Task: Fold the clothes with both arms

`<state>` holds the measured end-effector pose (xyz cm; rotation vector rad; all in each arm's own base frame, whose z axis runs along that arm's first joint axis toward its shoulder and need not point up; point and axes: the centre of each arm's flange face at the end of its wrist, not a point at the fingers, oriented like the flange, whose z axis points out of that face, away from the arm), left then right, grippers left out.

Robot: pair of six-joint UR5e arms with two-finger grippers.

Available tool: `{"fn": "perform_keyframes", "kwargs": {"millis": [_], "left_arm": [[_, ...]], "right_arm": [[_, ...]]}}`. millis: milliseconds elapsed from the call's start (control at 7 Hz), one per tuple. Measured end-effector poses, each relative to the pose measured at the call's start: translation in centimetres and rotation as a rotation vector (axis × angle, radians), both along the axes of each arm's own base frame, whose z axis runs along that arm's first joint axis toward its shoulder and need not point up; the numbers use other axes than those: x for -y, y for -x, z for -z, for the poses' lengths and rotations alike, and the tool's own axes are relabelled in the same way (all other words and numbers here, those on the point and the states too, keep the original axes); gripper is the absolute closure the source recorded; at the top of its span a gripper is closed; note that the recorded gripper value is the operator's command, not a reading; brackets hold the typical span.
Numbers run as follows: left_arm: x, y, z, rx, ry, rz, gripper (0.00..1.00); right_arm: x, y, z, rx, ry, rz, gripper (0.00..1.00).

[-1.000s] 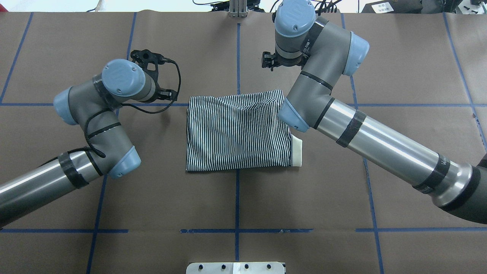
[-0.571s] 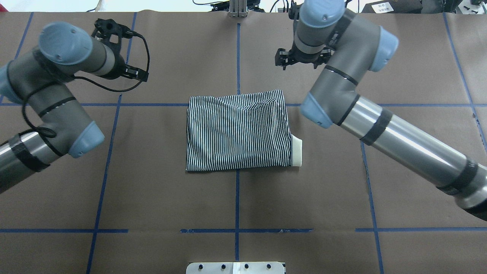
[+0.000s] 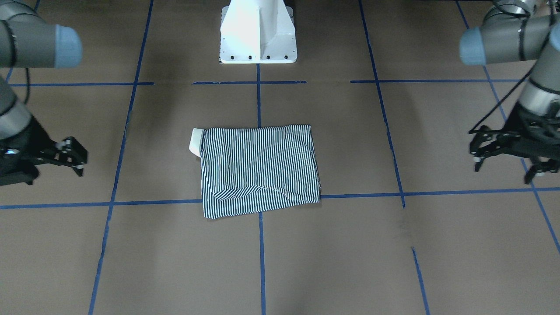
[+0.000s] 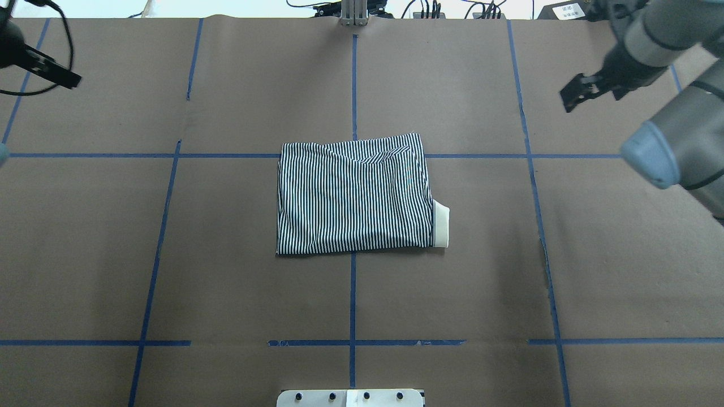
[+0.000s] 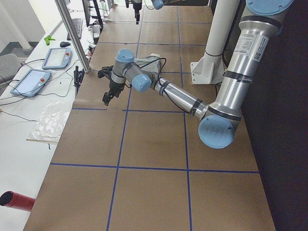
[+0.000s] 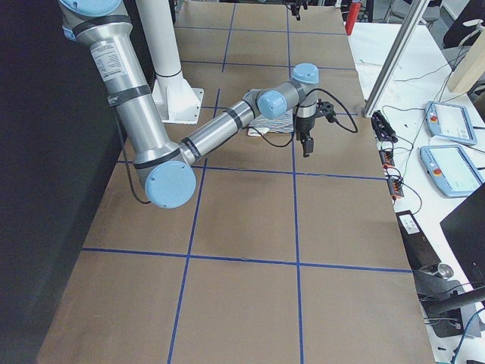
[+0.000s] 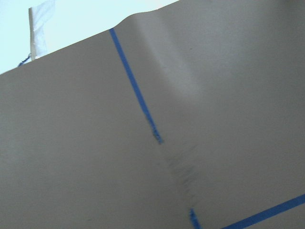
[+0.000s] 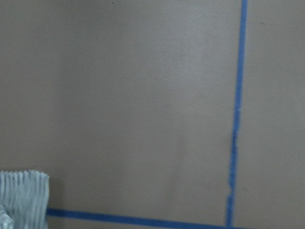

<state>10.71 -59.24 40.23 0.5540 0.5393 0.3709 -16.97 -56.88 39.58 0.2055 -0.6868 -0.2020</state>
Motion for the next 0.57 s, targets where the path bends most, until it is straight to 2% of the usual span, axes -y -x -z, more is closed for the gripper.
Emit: {"fn": "perform_keyframes", "kwargs": {"millis": [143,286,571], "left_arm": [[0.1,6.6,-1.9,0.069,-0.012,-0.032,0.00],[-1.1,11.0,-5.1,0.102,0.020,-0.050,0.00],[-5.6,14.9,-13.8,0.097,0.174,-0.047,0.00]], "right_arm": [[-1.7,-6.8,-5.2,0.006,-0.004,0.061,0.00],[-4.3,-12.2,-10.5,0.003,0.019,0.083,0.00],[-12.1,-18.3,-20.5,-0.010,0.155,0.045,0.00]]}}
